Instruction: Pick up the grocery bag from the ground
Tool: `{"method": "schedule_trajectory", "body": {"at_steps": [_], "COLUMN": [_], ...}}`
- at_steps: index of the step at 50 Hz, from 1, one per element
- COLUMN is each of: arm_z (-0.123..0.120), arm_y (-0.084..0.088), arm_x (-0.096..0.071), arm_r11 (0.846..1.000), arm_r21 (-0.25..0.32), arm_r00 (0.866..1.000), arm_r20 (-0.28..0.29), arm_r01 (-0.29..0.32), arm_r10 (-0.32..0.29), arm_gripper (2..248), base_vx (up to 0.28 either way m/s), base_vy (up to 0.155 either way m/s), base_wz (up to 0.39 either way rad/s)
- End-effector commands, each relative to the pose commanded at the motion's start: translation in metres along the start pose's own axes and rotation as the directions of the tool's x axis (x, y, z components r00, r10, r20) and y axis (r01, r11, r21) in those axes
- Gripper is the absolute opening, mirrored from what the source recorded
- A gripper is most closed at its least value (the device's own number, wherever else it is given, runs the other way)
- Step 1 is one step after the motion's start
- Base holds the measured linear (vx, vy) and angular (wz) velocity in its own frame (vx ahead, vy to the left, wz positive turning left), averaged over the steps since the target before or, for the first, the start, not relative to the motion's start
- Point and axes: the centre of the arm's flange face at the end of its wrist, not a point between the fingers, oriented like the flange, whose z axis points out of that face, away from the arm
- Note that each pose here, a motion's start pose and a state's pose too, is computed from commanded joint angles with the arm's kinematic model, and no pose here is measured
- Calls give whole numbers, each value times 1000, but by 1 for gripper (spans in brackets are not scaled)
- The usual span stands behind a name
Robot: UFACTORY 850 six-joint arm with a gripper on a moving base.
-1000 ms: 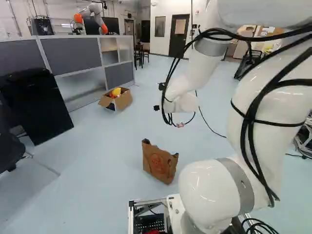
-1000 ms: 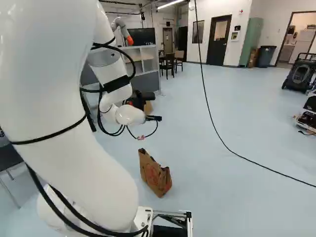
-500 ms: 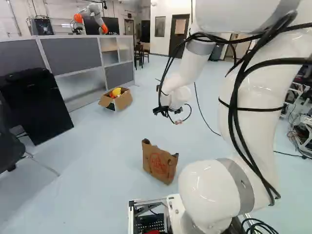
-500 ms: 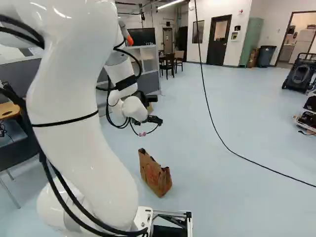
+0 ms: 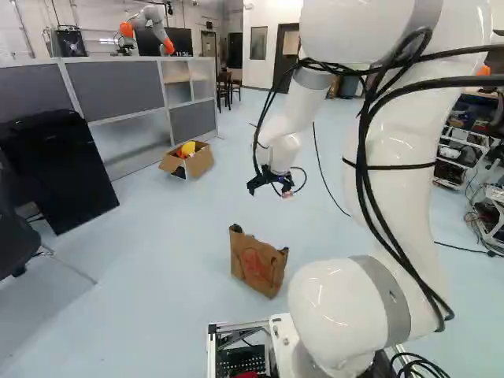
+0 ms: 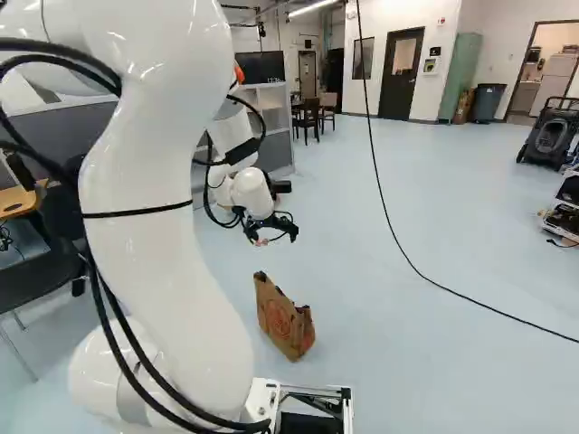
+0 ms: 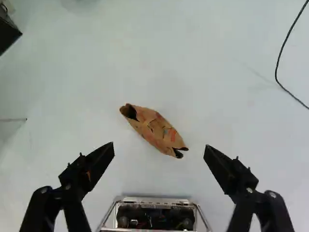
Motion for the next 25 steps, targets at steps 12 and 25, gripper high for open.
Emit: {"method": "schedule_trajectory", "body": {"at_steps": [12, 25], "arm_z": [9, 22], "arm_y": [0, 1], "arm_x": [9, 24], "arm_r11": [1000, 1000], "arm_r21": [0, -1], "arm_r00": [994, 989], "arm_r20": [106, 150], "arm_r01": [-1, -1], "arm_r10": [1, 1], "arm_gripper": [247, 247], "base_vx": [0, 0], "base_vy": [0, 0], "base_wz": [0, 0]}}
